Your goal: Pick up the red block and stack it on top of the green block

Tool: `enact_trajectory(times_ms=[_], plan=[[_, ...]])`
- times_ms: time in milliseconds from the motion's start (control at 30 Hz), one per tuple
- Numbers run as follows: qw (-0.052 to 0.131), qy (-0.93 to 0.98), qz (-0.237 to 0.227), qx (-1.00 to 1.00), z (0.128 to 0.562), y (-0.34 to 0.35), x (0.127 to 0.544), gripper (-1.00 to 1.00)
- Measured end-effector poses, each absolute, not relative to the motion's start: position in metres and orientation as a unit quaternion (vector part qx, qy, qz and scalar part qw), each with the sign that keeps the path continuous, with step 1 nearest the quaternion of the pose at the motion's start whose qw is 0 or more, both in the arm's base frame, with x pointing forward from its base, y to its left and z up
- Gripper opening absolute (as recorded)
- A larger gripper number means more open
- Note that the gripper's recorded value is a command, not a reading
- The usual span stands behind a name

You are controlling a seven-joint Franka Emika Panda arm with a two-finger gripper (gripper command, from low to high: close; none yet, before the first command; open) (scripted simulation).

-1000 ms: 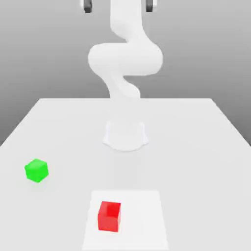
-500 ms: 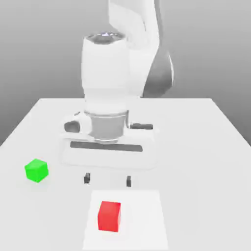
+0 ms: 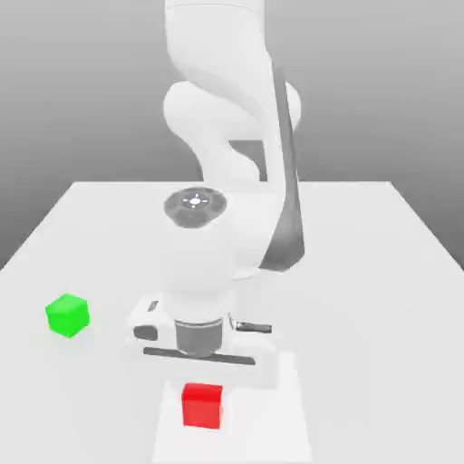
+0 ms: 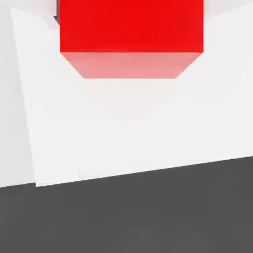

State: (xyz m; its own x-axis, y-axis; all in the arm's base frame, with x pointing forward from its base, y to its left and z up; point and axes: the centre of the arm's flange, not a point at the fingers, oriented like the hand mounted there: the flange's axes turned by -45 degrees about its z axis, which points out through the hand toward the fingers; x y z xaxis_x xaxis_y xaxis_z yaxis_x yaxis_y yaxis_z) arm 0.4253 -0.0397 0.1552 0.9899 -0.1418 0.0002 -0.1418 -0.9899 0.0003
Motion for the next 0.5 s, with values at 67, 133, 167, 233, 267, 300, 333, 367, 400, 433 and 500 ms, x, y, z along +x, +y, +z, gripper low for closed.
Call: enact_trajectory(times_ms=[67, 133, 167, 233, 267, 300, 333, 367, 400, 433, 500], plan=[[0.0, -0.071, 0.0, 0.997, 0.175, -0.04, 0.426, -1.0], [0.0, -0.071, 0.0, 0.997, 0.197, -0.04, 0.425, -1.0], [0.001, -0.086, 0.0, 0.996, 0.204, -0.046, 0.423, -1.0], [0.003, -0.148, 0.001, 0.989, 0.213, -0.073, 0.415, -1.0], [0.005, -0.187, 0.001, 0.982, 0.216, -0.091, 0.409, -1.0], [0.006, -0.225, 0.001, 0.974, 0.218, -0.107, 0.403, -1.0], [0.007, -0.262, 0.001, 0.965, 0.22, -0.121, 0.396, -1.0], [0.008, -0.298, 0.001, 0.955, 0.222, -0.135, 0.388, -1.0], [0.009, -0.334, 0.001, 0.943, 0.224, -0.149, 0.381, -1.0], [0.009, -0.369, 0.002, 0.929, 0.226, -0.162, 0.373, -1.0], [0.01, -0.439, 0.002, 0.899, 0.23, -0.187, 0.355, -1.0]])
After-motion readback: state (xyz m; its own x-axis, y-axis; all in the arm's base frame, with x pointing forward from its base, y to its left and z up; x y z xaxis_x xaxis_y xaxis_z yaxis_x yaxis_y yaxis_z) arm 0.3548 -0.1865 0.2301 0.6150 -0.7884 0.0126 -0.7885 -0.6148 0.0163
